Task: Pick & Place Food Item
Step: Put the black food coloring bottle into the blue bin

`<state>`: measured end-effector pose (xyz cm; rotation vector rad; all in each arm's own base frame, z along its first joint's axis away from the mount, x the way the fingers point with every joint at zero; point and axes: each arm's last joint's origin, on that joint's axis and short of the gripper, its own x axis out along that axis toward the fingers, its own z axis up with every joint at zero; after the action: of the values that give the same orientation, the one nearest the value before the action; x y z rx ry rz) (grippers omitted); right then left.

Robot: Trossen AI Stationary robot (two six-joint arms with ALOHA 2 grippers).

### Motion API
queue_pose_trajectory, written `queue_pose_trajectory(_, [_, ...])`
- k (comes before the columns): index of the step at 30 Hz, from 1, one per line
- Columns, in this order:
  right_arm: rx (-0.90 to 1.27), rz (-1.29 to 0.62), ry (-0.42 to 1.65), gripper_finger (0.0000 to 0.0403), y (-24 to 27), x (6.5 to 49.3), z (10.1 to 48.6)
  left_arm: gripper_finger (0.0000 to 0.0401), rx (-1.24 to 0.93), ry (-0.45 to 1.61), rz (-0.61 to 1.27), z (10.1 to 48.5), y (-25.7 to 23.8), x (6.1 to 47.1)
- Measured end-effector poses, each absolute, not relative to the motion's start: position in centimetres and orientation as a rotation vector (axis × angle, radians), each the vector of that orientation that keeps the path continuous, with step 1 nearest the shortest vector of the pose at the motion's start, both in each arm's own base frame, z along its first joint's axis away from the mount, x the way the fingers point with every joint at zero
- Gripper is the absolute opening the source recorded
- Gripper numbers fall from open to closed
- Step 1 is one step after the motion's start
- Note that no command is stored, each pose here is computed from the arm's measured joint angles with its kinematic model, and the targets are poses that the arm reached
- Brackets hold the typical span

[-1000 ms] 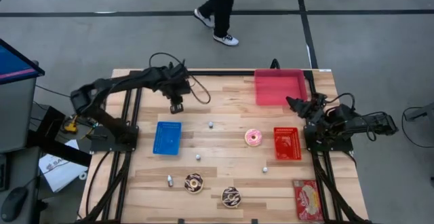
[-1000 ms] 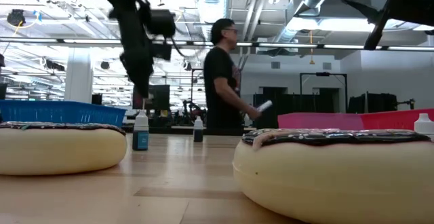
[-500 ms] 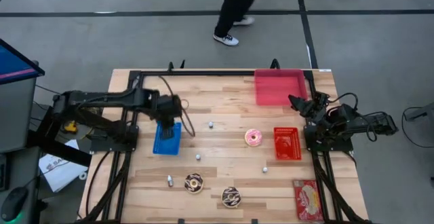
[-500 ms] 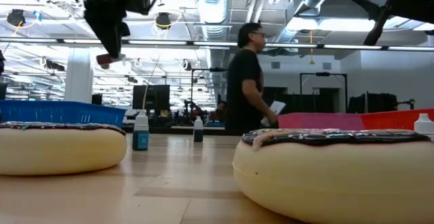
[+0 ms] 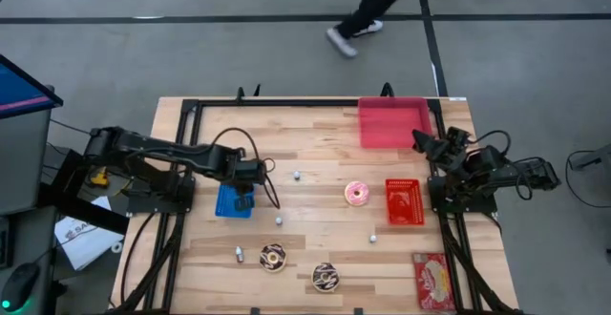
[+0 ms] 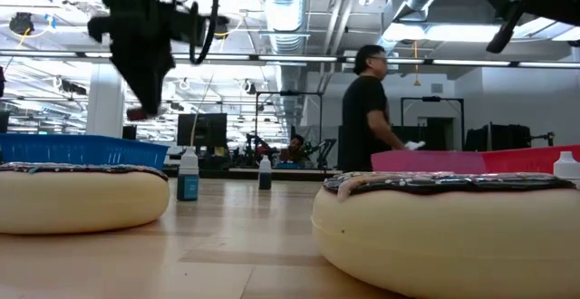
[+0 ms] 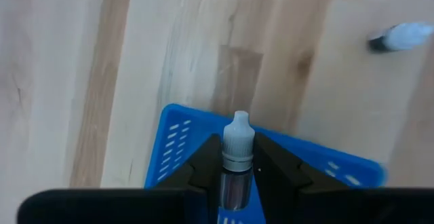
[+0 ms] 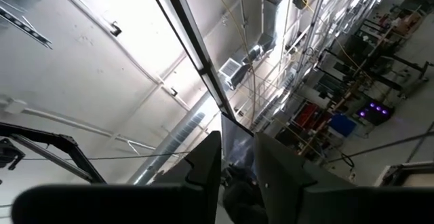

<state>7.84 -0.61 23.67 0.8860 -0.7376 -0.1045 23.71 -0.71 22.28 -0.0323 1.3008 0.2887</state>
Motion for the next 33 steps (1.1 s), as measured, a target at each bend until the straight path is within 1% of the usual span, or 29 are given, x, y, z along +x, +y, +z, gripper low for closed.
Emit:
queue_pose_trajectory(8, [0.890, -0.099, -0.749, 0.0082, -0.6, 7.8, 23.8, 0.0065, -0.012, 1.358, 0.300, 18.9, 0.3, 22.4])
queue_pose_trajectory(15, [0.892, -0.098, -0.749, 0.0082, -0.6, 7.8, 23.8, 0.0073, -0.032, 1.370, 0.292, 17.6, 0.7, 21.9])
queue_pose_trajectory(26, [0.890, -0.101, -0.742, 0.0082, -0.6, 7.8, 23.7, 0.0096, -0.016, 1.345, 0.276, 17.6, 0.7, 22.1])
queue_pose_trajectory(33, [0.890, -0.101, -0.741, 0.0082, -0.6, 7.8, 23.7, 0.0118, -0.010, 1.338, 0.276, 17.7, 0.7, 22.0])
